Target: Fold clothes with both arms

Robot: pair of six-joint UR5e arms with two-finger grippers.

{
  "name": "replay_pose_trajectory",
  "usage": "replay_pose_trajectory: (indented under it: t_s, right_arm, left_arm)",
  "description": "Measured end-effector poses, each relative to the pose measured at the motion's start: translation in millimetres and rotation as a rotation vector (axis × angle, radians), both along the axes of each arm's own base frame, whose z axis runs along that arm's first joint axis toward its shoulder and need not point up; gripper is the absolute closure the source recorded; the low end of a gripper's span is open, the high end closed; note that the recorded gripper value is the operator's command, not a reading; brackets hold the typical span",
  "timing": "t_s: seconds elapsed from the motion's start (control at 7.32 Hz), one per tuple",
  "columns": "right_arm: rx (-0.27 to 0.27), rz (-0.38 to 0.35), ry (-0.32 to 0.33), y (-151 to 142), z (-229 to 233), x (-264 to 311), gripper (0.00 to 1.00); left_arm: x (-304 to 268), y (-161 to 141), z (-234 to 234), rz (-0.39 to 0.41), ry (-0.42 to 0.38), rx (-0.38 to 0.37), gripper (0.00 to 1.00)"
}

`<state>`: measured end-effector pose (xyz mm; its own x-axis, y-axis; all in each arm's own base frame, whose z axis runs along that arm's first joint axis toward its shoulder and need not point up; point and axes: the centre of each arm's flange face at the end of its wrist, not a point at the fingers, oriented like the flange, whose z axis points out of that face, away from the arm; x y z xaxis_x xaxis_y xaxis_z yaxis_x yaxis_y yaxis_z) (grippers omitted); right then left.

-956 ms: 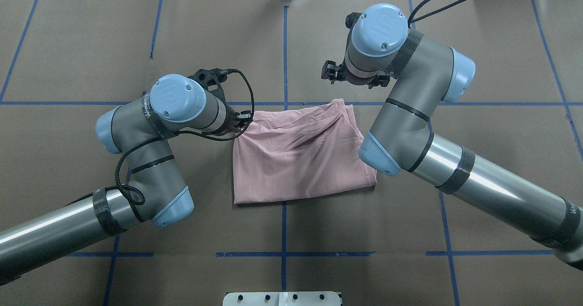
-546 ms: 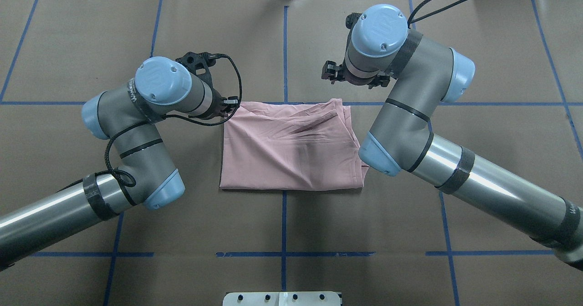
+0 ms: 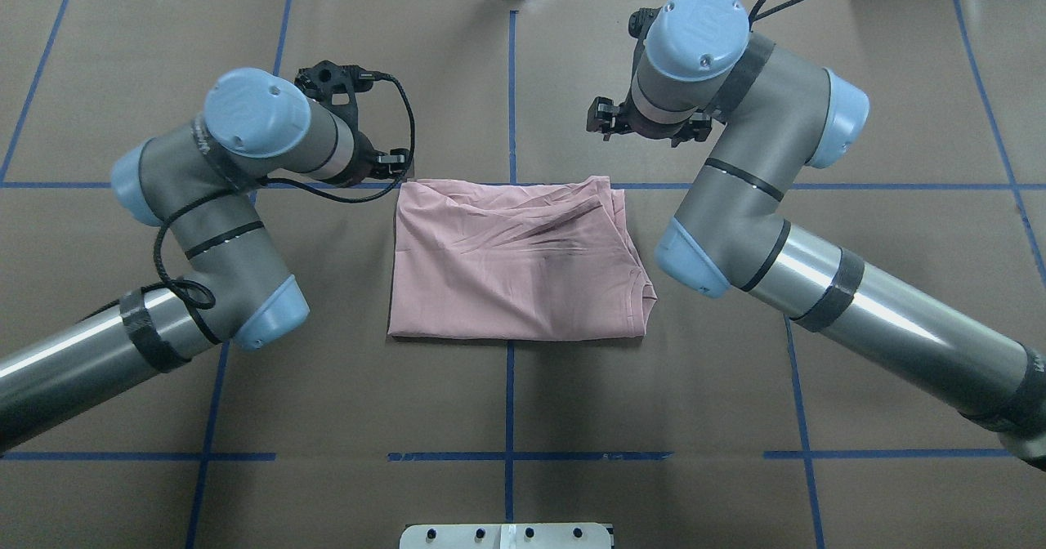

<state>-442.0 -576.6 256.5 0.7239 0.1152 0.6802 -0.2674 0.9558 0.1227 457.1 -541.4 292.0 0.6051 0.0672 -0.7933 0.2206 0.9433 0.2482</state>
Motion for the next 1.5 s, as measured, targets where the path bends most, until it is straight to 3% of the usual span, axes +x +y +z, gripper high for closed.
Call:
replay_pose_trajectory:
  t_s: [0.27,0.55,0.82,0.96,1.09,1.37,1.5]
  right_arm:
    - [0.011,-0.102,0.017,-20,40,79,0.00]
    - [0.062,-0.224,0.083,-27,102,188,0.00]
    - [0.092,-0.333,0.128,-15,190,317,0.00]
    - [0.071,-0.369,0.130,8,242,370,0.00]
    - [0.006,-0.378,0.109,42,299,409,0.00]
    - [-0.129,-0.336,0.074,98,378,458,0.00]
    - [-0.161,-0.296,0.048,115,395,481,0.00]
  left_arm:
    - [-109,-8,37,0.112,-0.047,0.137,0.00]
    - [-240,-11,102,0.204,-0.150,0.268,0.00]
    - [-363,-9,180,0.266,-0.273,0.333,0.00]
    - [-406,3,218,0.289,-0.286,0.306,0.00]
    - [-430,23,259,0.309,-0.256,0.241,0.00]
    - [-467,54,334,0.292,-0.215,0.106,0.00]
    - [-485,62,351,0.269,-0.207,0.034,0.00]
